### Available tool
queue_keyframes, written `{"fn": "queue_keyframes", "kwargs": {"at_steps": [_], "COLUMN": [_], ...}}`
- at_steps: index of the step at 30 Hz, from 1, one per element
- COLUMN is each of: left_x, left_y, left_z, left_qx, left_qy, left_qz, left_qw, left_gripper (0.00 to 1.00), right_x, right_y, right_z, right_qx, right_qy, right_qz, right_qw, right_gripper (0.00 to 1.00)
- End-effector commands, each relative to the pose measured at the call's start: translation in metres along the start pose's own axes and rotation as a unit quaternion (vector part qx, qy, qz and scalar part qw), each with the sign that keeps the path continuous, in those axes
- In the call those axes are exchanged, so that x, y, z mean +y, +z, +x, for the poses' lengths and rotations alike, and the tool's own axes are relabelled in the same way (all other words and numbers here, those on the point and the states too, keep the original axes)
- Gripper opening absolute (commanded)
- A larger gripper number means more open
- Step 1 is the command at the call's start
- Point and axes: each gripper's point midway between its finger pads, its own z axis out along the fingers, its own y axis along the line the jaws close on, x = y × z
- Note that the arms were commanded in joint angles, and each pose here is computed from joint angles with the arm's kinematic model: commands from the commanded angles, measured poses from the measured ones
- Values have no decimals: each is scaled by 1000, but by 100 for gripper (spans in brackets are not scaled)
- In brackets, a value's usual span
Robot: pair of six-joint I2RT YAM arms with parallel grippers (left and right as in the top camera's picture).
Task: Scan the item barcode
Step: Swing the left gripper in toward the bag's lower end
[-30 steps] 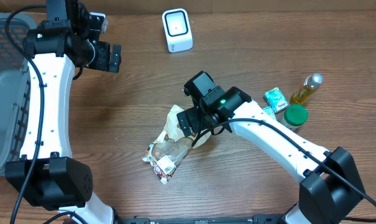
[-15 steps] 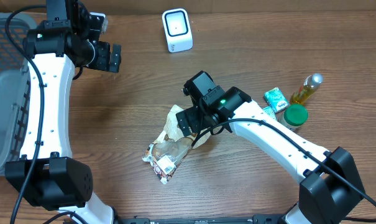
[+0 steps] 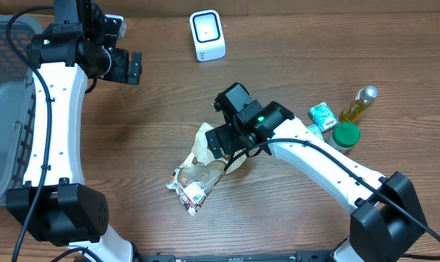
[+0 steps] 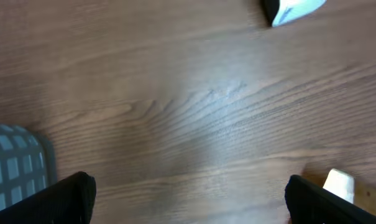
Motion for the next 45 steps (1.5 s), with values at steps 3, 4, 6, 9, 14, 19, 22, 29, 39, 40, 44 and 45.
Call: {"fn": "queue_keyframes", "kwargs": {"at_steps": [3, 4, 6, 9, 14, 19, 22, 29, 39, 40, 44, 45], "left_x": [-55, -68, -88, -109, -141, -130, -131, -123, -114, -115, -126, -129], "left_y": [-8, -10, -14, -11, 8, 22, 19, -25, -34, -29, -7, -2], "left_z": [22, 28, 47, 82, 138, 180, 180, 160, 224, 232, 257, 260], "left_qx": [54, 71, 108, 180, 282, 350, 334, 239, 218, 223, 251, 254], "left_qy": [-110, -108, -82, -80, -56, -69, -68, -101, -143, -151, -160, -161], "left_qz": [155, 186, 227, 238, 224, 109, 107, 70, -14, -12, 18, 26], "left_qw": [980, 974, 964, 951, 931, 928, 934, 963, 965, 963, 954, 953], "left_gripper": [100, 100, 55, 4, 7, 4, 5, 9, 18, 27, 43, 47], "right_x": [3, 3, 3, 3, 3, -17, -23, -17, -4, -4, -7, -7], "right_y": [-3, -3, -3, -3, -2, -5, -7, -10, -2, 1, 17, 21], "right_z": [1, 2, 3, 4, 8, 18, 19, 16, -2, -2, 3, 4], "right_qx": [1, 3, 4, 7, 20, 52, 61, 62, 21, 21, 32, 34], "right_qy": [3, 3, 7, 42, 56, 91, 90, 79, 55, 55, 57, 56], "right_qz": [-10, -9, -10, -9, -22, -27, -50, -94, -107, -107, -105, -104], "right_qw": [1000, 1000, 1000, 999, 998, 994, 993, 991, 992, 992, 992, 992], "right_gripper": [100, 100, 100, 100, 100, 100, 100, 100, 100, 100, 100, 100]}}
